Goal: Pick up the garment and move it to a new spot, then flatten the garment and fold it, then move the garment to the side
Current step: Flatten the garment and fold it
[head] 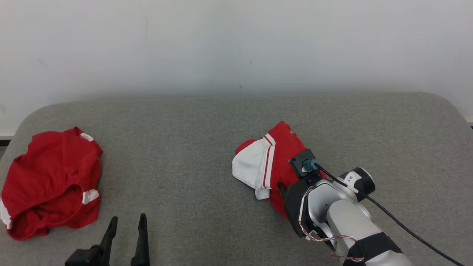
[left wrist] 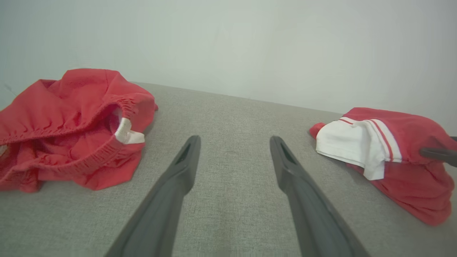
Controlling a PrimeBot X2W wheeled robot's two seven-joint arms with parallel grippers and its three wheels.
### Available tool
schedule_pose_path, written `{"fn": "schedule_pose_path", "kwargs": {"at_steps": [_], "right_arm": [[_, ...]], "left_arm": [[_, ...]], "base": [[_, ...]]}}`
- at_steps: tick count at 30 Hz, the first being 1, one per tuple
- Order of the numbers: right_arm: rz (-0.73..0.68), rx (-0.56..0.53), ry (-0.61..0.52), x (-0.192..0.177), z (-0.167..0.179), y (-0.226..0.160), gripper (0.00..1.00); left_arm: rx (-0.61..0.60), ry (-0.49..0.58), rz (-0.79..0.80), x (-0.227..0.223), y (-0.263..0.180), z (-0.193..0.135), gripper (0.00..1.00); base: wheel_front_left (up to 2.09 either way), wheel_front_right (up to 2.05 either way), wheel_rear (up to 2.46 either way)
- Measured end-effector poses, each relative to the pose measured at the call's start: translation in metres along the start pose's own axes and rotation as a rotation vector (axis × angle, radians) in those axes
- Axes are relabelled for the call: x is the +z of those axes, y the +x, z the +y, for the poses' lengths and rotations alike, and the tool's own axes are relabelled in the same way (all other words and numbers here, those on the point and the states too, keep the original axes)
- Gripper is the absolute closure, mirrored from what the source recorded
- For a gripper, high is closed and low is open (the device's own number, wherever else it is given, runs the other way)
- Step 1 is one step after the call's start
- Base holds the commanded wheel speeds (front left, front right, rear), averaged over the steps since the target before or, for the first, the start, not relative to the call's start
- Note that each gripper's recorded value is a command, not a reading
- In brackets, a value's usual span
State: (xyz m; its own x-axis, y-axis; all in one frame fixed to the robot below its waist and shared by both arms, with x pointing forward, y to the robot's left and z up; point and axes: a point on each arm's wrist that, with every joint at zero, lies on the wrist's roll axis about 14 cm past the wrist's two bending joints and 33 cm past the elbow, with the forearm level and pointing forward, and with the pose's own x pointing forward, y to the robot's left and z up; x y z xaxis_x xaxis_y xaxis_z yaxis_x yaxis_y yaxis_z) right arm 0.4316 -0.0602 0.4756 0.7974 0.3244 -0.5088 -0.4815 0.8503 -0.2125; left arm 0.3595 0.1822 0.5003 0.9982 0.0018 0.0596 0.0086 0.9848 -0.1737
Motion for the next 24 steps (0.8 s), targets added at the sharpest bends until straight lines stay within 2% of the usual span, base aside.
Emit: {"fn": "schedule_pose_path", "kwargs": {"at_steps": [2, 3, 4, 7, 12, 17, 21, 24], "right_arm": [[0.026, 0.010, -0.014, -0.003, 0.002, 0.006, 0.00], [0.036, 0.013, -0.020, -0.004, 0.003, 0.008, 0.60], [0.044, 0.016, -0.024, -0.005, 0.004, 0.010, 1.00], [0.006, 0.025, -0.017, 0.006, 0.004, 0.013, 1.00], [-0.218, 0.043, -0.037, 0.073, 0.004, 0.004, 1.00], [-0.468, 0.066, -0.067, 0.156, 0.003, -0.021, 1.00], [-0.651, 0.073, -0.025, 0.210, -0.007, -0.048, 1.00], [-0.716, 0.043, 0.035, 0.225, -0.027, -0.060, 1.00]], "left_arm": [[0.009, -0.006, 0.015, -0.005, -0.001, 0.004, 0.00], [0.013, -0.007, 0.020, -0.006, -0.001, 0.005, 0.00], [0.017, -0.006, 0.021, -0.007, 0.000, 0.007, 0.00], [0.019, -0.007, 0.023, -0.007, 0.002, 0.009, 0.00], [0.018, -0.002, 0.017, -0.005, 0.005, 0.010, 0.00], [0.002, 0.013, -0.012, 0.005, 0.014, 0.009, 0.00], [-0.022, 0.027, -0.039, 0.014, 0.021, 0.004, 0.00], [-0.033, 0.033, -0.054, 0.020, 0.025, 0.002, 0.00]], "base": [[0.00, 0.00, 0.00], [0.00, 0.00, 0.00], [0.00, 0.00, 0.00], [0.00, 0.00, 0.00], [0.00, 0.00, 0.00], [0.00, 0.00, 0.00], [0.00, 0.00, 0.00], [0.00, 0.00, 0.00]]}}
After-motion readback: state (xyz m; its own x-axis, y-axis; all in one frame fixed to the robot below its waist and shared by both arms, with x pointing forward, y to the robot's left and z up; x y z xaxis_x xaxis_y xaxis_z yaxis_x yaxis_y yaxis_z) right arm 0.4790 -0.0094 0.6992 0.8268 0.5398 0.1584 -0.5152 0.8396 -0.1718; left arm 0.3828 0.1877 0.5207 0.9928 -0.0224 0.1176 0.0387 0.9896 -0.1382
